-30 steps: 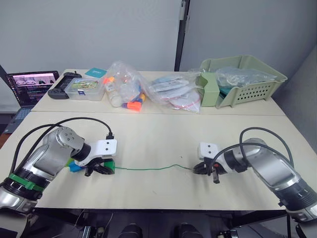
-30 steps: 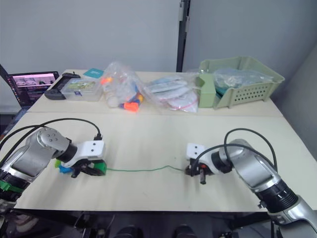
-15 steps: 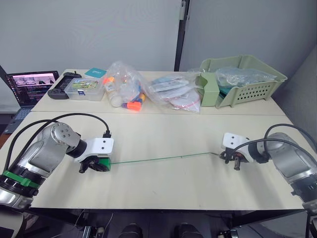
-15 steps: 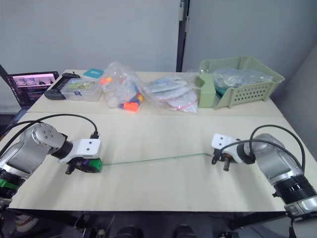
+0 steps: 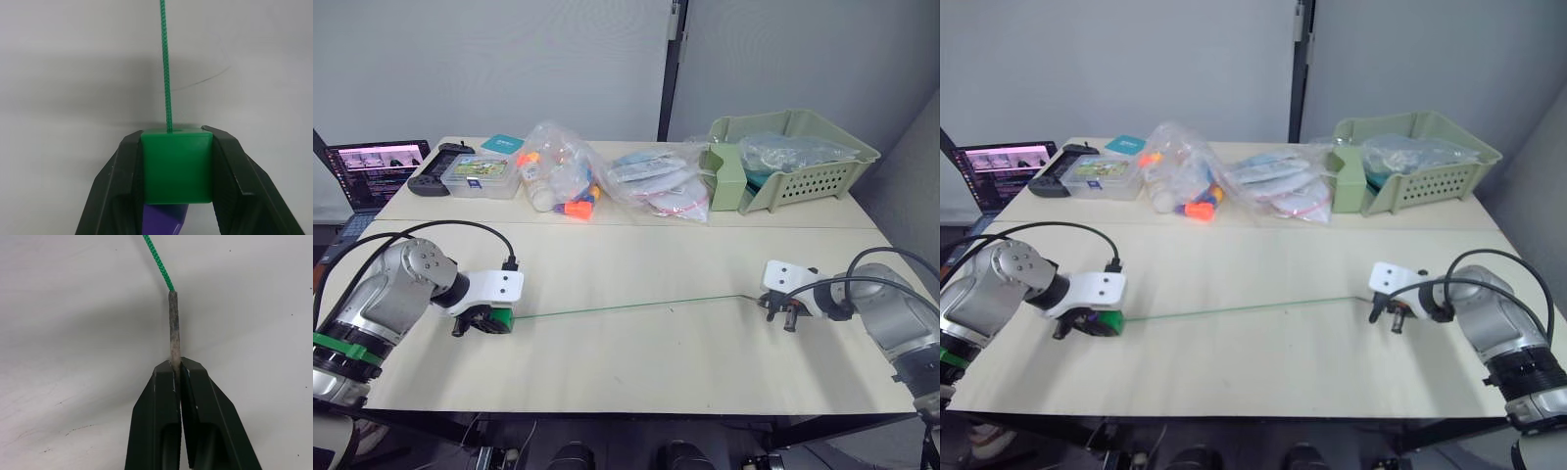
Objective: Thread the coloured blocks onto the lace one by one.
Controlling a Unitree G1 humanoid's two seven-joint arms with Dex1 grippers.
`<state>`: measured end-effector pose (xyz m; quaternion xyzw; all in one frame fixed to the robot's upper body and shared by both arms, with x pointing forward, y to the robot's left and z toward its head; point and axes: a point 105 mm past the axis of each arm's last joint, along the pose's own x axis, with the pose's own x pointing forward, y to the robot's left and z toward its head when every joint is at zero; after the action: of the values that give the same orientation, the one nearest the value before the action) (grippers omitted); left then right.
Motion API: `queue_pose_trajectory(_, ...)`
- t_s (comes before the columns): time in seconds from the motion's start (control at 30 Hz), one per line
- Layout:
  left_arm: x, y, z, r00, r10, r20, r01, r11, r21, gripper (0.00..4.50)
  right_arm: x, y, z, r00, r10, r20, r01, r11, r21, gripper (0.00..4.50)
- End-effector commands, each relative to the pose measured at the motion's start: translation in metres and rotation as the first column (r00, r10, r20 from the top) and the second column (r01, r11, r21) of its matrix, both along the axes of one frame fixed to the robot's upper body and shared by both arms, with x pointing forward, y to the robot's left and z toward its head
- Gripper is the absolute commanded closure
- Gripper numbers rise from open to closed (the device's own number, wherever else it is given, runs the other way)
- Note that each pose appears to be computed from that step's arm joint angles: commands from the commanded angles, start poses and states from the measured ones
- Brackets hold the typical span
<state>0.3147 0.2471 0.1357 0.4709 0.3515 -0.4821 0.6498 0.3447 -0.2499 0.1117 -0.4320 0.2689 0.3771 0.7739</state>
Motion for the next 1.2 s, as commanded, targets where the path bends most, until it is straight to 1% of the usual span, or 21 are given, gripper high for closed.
queue_pose_trajectory(0.03, 0.009, 0.008, 0.016, 0.997, 0.043, 0.068, -0.043, 0.999, 0.002, 3.29, 0.003, 0.002, -0.006, 1.000, -0.002, 0.003, 0.002, 1.000, -0.014, 4.50)
queue_pose_trajectory(0.17, 0.012, 0.006, 0.018, 0.995, 0.047, 0.084, -0.047, 0.999, -0.008, 3.29, 0.005, 0.005, -0.006, 1.000, 0.011, 0.007, -0.011, 1.000, -0.019, 4.50)
queue_pose_trajectory(0.33, 0.005, 0.000, 0.012, 0.999, 0.025, 0.042, -0.025, 0.999, -0.020, 3.29, 0.003, 0.006, -0.008, 1.000, 0.021, -0.023, -0.022, 0.999, -0.025, 4.50)
queue_pose_trajectory(0.53, -0.002, -0.002, 0.009, 1.000, -0.003, 0.006, 0.003, 1.000, -0.014, 3.29, -0.004, 0.003, -0.012, 0.998, 0.021, -0.065, -0.023, 0.999, -0.036, 4.50)
queue_pose_trajectory(0.8, -0.011, -0.005, 0.007, 0.998, -0.045, -0.033, 0.045, 0.999, -0.020, 3.29, -0.012, -0.012, -0.013, 0.995, 0.003, -0.096, -0.010, 0.997, -0.074, 4.50)
queue_pose_trajectory(1.03, -0.005, -0.006, 0.005, 0.999, -0.044, 0.008, 0.045, 0.999, -0.029, 3.29, -0.015, -0.007, -0.012, 0.992, 0.060, -0.109, -0.066, 0.996, -0.055, 4.50)
queue_pose_trajectory(1.1, -0.005, -0.008, 0.005, 0.999, -0.043, 0.007, 0.043, 0.998, -0.046, 3.29, -0.018, 0.000, -0.011, 0.985, 0.115, -0.129, -0.123, 0.991, -0.057, 4.50)
queue_pose_trajectory(1.2, -0.005, -0.009, 0.005, 0.999, -0.044, 0.005, 0.044, 0.998, -0.052, 3.29, -0.023, 0.005, -0.009, 0.976, 0.157, -0.151, -0.168, 0.984, -0.065, 4.50)
